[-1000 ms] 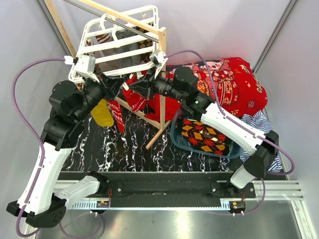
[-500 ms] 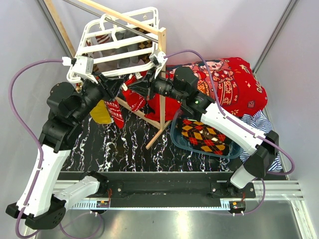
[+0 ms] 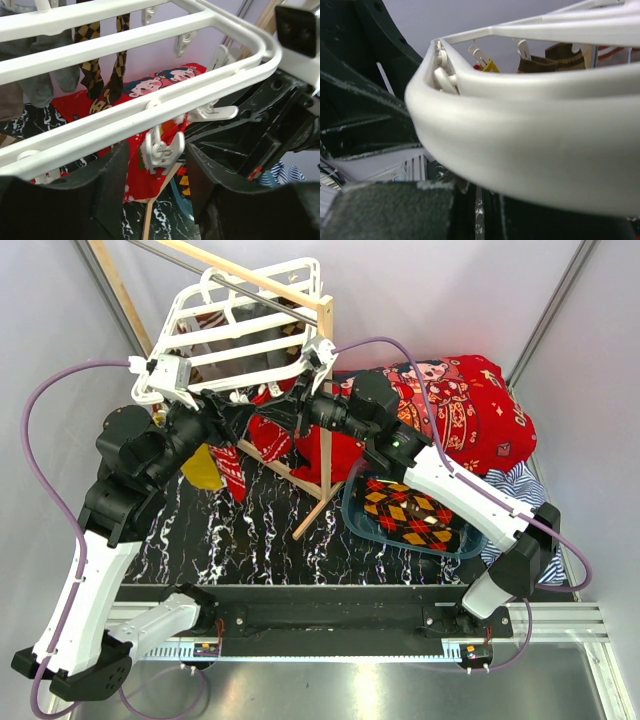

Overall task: Clip the socks to the hanger
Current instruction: Clamp the sock onto the hanger.

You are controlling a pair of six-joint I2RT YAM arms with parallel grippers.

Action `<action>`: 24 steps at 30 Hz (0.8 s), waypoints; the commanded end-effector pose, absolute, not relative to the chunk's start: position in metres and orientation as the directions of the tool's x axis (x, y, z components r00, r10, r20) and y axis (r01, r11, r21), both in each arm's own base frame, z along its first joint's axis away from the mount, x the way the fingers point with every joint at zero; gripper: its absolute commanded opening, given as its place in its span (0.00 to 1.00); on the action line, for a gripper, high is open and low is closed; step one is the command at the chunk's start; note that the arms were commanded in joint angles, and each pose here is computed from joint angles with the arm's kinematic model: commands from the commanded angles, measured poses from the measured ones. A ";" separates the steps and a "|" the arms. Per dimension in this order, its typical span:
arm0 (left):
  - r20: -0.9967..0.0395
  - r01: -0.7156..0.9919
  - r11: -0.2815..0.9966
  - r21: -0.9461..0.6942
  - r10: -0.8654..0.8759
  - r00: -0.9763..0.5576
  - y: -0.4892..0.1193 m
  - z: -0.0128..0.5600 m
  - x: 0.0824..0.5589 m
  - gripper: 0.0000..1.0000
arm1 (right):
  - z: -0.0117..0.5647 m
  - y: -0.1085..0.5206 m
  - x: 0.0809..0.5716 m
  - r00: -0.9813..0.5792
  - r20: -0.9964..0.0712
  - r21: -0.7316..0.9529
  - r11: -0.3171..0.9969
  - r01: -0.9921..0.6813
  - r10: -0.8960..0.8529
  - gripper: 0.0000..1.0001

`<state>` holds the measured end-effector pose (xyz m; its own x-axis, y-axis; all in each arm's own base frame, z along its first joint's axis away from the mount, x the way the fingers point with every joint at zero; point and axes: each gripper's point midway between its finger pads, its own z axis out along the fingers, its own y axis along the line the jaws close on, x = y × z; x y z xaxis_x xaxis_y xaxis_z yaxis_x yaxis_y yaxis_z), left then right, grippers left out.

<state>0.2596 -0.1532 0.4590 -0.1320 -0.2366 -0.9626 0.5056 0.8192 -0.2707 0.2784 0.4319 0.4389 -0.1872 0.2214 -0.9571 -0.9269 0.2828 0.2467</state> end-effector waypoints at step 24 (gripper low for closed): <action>-0.947 0.363 0.876 -0.316 -0.314 -0.066 -0.125 0.469 0.268 0.68 | 0.444 0.371 0.294 0.144 -0.946 0.050 0.570 -0.820 0.290 0.66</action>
<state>0.2636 -0.1309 0.4626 -0.0995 -0.2908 -0.9516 0.3919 0.8676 -0.3061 0.2833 0.3895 0.4136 -0.0032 0.2136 -0.9769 -0.8787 0.4658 0.1048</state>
